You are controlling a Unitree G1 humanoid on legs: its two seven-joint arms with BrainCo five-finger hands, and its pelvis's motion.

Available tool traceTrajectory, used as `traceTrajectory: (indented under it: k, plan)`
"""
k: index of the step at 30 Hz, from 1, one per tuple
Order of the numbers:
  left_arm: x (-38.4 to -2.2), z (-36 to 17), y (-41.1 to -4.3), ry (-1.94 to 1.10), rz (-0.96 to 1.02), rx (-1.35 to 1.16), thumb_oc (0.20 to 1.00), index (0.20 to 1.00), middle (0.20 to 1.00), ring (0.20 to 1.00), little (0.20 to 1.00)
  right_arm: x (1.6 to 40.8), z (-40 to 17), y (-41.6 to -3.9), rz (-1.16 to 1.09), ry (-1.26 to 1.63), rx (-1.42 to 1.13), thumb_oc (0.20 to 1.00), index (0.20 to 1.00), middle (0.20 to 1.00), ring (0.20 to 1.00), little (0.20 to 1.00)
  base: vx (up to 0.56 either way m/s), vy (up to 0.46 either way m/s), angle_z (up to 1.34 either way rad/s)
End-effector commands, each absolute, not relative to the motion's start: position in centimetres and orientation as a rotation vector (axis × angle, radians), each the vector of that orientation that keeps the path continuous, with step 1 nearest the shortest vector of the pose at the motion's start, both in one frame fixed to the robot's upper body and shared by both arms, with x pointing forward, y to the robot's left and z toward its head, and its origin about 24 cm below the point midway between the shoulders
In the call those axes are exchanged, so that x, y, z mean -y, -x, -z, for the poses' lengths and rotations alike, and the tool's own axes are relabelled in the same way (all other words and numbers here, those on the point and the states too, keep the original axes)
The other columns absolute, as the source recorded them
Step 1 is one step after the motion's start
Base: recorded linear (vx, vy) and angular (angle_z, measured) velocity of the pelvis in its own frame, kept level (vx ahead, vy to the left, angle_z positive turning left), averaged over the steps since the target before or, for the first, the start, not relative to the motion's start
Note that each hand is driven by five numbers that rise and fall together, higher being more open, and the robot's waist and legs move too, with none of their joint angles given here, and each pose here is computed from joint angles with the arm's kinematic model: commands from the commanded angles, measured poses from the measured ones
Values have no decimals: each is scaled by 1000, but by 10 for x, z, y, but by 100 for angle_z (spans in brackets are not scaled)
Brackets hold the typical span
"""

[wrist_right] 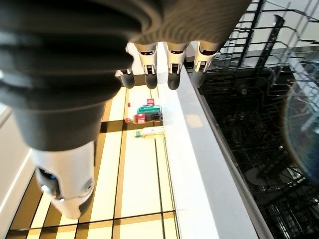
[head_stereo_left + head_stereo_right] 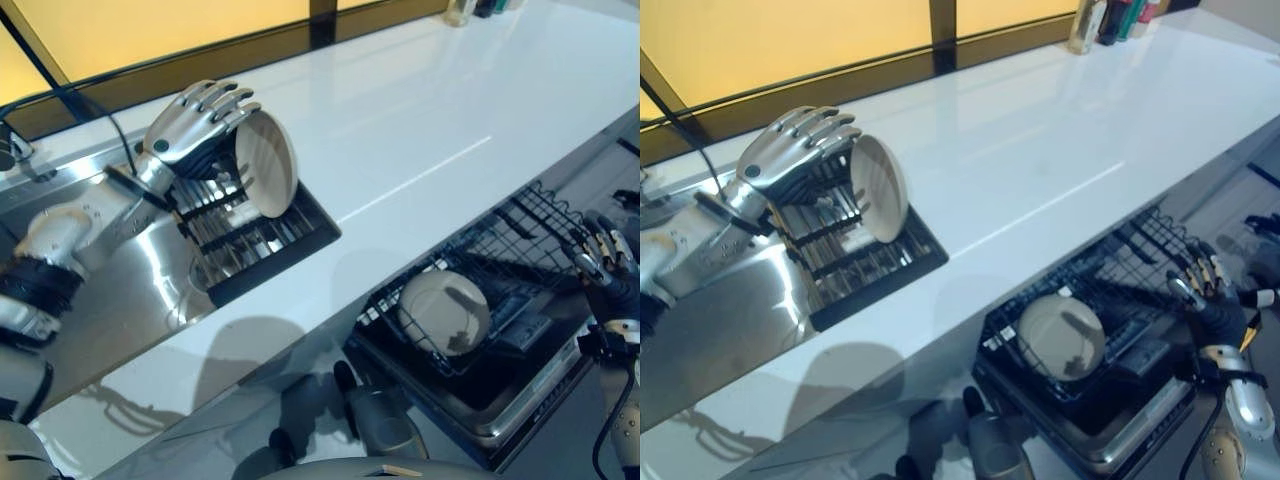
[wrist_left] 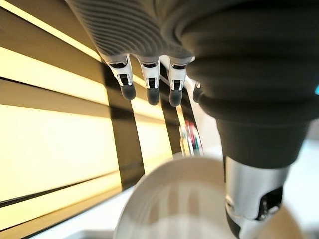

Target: Pick up plates and place into dishwasher.

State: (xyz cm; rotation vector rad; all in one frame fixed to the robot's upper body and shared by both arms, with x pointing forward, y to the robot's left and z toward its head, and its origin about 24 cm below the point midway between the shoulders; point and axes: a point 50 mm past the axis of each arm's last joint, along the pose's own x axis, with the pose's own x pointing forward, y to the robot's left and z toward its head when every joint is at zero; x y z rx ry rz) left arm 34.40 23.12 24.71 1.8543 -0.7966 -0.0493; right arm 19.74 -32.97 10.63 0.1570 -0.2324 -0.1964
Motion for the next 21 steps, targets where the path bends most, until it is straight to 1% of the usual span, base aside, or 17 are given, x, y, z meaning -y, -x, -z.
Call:
traceTrajectory:
  k: [1, 6, 13, 19, 20, 21]
  plan:
    - [-233, -294, -346, -1943, -78, 801, 1000, 1000, 1000, 1000, 1000, 335, -151, -206, 157, -114, 422, 1000, 1000, 1000, 1000, 1000, -14, 52, -1]
    - [-214, -311, -352, -2037, -66, 782, 1000, 1000, 1000, 1000, 1000, 338, -154, -208, 153, -99, 434, 1000, 1000, 1000, 1000, 1000, 6, 30, -2]
    - [-209, -301, -359, -2071, -8, 727, 1000, 1000, 1000, 1000, 1000, 341, -156, -209, 146, -84, 433, 1000, 1000, 1000, 1000, 1000, 37, 28, -11]
    - [-213, -294, -368, -2155, 102, 469, 1000, 1000, 1000, 1000, 1000, 339, -162, -213, 134, -77, 442, 1000, 1000, 1000, 1000, 1000, -4, 5, -1]
    - [-213, -296, -370, -2166, 111, 410, 865, 865, 865, 865, 865, 338, -165, -216, 131, -74, 447, 1000, 1000, 1000, 1000, 1000, -19, 29, -4]
    - [-213, -297, -371, -2176, 114, 381, 479, 479, 479, 479, 479, 338, -167, -217, 128, -73, 450, 1000, 1000, 1000, 1000, 1000, -15, 33, -3]
